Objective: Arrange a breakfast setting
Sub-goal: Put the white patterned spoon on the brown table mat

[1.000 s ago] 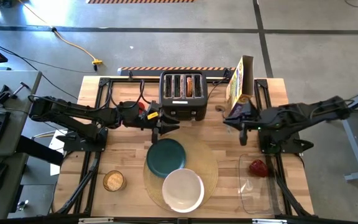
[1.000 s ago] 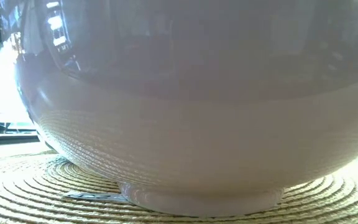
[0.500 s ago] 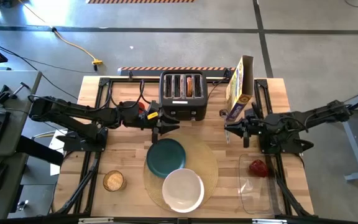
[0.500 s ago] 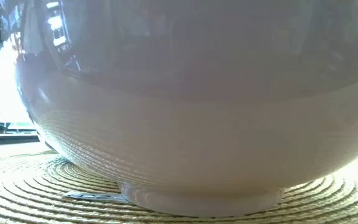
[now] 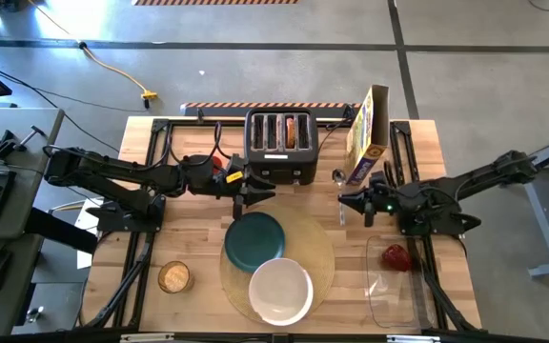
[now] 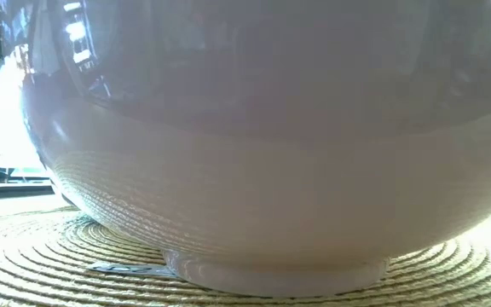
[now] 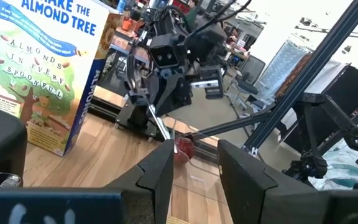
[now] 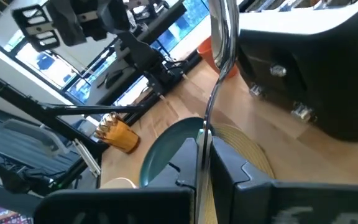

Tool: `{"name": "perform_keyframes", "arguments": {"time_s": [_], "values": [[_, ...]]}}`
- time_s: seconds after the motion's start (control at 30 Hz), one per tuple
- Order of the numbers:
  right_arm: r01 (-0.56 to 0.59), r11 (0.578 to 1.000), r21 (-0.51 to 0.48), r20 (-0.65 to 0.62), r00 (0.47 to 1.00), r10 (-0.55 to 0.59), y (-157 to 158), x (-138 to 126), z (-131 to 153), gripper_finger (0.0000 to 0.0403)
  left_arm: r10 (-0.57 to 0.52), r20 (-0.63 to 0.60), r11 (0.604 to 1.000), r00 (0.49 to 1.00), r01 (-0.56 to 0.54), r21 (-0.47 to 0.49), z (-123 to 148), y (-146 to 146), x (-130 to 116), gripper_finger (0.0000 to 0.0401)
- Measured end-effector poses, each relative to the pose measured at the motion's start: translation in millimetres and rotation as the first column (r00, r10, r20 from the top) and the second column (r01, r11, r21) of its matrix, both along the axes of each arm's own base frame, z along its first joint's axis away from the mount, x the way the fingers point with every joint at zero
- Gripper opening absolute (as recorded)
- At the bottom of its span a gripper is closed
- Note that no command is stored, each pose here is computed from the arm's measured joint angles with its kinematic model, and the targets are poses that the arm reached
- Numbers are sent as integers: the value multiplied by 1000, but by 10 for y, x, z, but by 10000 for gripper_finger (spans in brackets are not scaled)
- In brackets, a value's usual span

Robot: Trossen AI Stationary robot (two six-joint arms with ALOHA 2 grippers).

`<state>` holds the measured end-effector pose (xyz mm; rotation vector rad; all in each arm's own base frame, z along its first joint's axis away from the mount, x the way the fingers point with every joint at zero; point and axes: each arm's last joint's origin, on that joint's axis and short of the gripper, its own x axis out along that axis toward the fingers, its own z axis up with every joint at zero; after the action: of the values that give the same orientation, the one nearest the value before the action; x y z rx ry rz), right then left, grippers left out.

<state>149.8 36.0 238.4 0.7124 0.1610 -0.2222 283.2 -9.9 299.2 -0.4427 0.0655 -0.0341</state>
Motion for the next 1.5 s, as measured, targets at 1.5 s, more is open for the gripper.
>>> {"name": "perform_keyframes", "arguments": {"time_s": [1.5], "values": [[158,919,361,-44,987,-153,752,507,-694,0,-1,-8,1000,1000,1,2,-8,-1,-1,113]]}}
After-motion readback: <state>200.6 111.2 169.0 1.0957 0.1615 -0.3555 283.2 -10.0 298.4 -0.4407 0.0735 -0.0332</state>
